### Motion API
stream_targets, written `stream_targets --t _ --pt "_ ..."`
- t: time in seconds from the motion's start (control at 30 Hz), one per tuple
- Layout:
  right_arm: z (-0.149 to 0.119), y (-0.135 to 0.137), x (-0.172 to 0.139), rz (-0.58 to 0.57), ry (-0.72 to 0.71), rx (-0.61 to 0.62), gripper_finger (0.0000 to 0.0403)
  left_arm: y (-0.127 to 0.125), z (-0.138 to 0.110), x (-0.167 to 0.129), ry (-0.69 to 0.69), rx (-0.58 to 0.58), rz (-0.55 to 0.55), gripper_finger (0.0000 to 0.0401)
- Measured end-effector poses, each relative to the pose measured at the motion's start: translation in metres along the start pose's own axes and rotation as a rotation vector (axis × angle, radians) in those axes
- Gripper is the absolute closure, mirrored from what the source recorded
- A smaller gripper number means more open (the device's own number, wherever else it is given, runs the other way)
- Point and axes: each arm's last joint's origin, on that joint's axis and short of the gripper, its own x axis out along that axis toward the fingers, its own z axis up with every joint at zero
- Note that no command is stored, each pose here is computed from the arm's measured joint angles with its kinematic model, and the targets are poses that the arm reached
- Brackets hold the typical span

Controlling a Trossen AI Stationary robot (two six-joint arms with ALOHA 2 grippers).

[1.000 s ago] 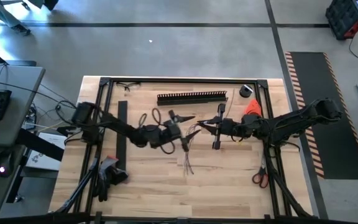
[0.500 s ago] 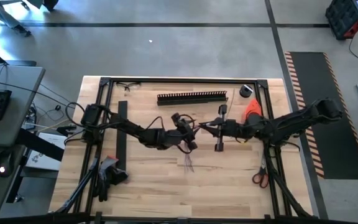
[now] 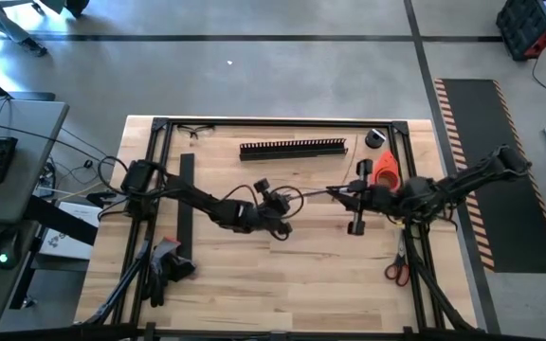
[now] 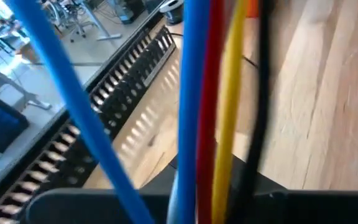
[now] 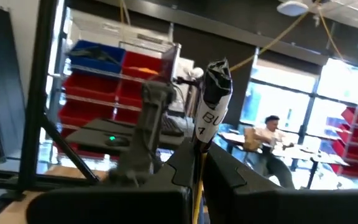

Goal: Ziptie cables
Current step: Wrap the cable wires with a black zip tie

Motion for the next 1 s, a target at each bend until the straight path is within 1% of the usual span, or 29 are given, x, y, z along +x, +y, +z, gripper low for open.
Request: stream_targets --t 0.07,0.17,0.23,0.3,0.37,0.47,0.53,0.63,0.7,0.8,0.9,1.0 --pt "-0.001 0.000 -0.002 -0.015 0.031 0.006 0.0403 0.003 0.003 -0.011 0.016 0.034 0.024 0.0399" --pt "-0.009 0.000 0.000 -0.025 0.095 0.028 0.0403 0.015 0.005 -0.030 0.100 0.104 0.037 0.0400" --pt "-0.018 -0.001 0.004 -0.038 0.147 0.057 0.0403 0.026 0.005 -0.043 0.170 0.135 0.028 0.0401" --pt "-0.030 -0.001 0.011 -0.052 0.200 0.085 0.0403 0.039 0.002 -0.055 0.259 0.181 -0.005 0.0401" --pt "-0.045 0.000 0.018 -0.068 0.259 0.109 0.0403 0.051 -0.003 -0.065 0.366 0.245 -0.057 0.0401" --pt "-0.071 0.001 0.029 -0.106 0.352 0.145 0.0403 0.064 -0.011 -0.071 0.511 0.341 -0.120 0.0401" --pt "-0.091 0.001 0.035 -0.137 0.425 0.175 0.0403 0.067 -0.017 -0.071 0.578 0.398 -0.143 0.0401" --pt "-0.126 -0.002 0.041 -0.208 0.565 0.229 0.0403 0.066 -0.031 -0.065 0.640 0.453 -0.188 0.0401" --pt "-0.146 -0.003 0.042 -0.249 0.642 0.256 0.0403 0.064 -0.043 -0.060 0.667 0.461 -0.224 0.0401" --pt "-0.167 0.000 0.039 -0.278 0.740 0.284 0.0403 0.060 -0.063 -0.057 0.692 0.438 -0.280 0.0401" --pt "-0.177 0.008 0.034 -0.288 0.804 0.323 0.0403 0.058 -0.077 -0.056 0.689 0.392 -0.304 0.0393" --pt "-0.183 0.016 0.028 -0.286 0.869 0.337 0.0403 0.058 -0.086 -0.057 0.674 0.366 -0.286 0.0376"
